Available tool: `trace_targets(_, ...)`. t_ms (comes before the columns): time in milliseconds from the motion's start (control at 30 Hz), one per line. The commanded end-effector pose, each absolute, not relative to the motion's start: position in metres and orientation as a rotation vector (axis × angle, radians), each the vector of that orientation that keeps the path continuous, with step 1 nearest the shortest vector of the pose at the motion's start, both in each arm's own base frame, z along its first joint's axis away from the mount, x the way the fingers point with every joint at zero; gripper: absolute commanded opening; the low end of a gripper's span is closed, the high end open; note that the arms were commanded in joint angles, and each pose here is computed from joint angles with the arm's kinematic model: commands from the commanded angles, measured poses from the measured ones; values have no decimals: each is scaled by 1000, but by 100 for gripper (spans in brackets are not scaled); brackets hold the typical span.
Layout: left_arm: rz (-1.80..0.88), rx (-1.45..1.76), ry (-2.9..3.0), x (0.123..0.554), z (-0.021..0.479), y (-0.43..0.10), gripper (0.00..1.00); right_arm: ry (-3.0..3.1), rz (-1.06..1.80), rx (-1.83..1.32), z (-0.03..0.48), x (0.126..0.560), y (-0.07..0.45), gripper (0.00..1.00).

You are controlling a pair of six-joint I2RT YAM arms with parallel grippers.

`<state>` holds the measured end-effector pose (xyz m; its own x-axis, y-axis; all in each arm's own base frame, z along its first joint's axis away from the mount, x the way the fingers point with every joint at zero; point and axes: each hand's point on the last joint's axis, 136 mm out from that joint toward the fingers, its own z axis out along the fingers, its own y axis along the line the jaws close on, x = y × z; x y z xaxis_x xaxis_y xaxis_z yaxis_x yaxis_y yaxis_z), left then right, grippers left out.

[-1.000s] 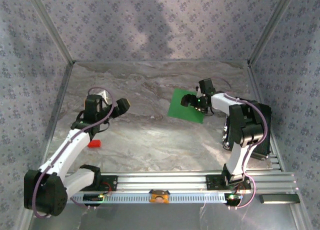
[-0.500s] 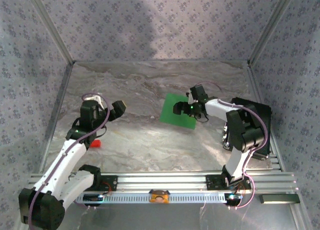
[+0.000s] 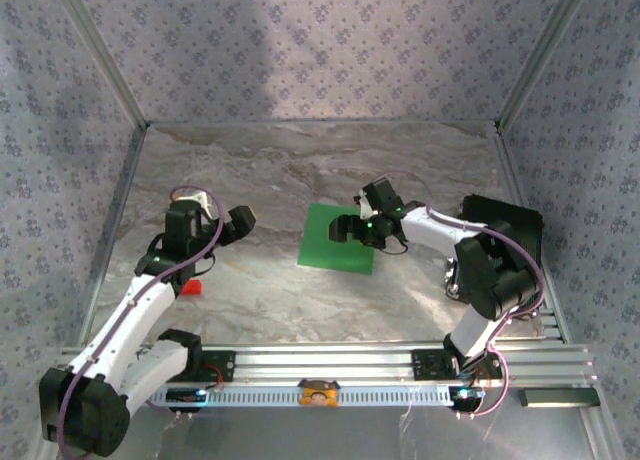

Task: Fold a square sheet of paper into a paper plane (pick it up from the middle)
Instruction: Move the square sheet of paper to the center of the table.

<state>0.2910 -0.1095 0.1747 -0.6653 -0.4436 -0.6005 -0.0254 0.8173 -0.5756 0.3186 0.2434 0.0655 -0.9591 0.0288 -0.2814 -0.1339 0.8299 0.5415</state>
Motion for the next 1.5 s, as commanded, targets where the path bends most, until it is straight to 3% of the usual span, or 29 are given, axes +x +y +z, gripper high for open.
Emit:
trace_targets(0,-716,-277,2228,289,181,-120,100,2760,835,-62,65,323,238,92)
trace_targets(433,-700,-255,2280,287,174,-126,100,2894,853,-214,30,299,244,76)
trace_targets(933,-735,-169,2343,275,169,-140,99,2892,967,-626,31,232,287,72)
trace_targets(1267,-737,-41,2482,268,151,-170,96,2779,1011,-735,56,240,307,73)
trace_targets(1467,-611,-72,2642,260,129,-176,90,2667,957,-487,88,265,280,76)
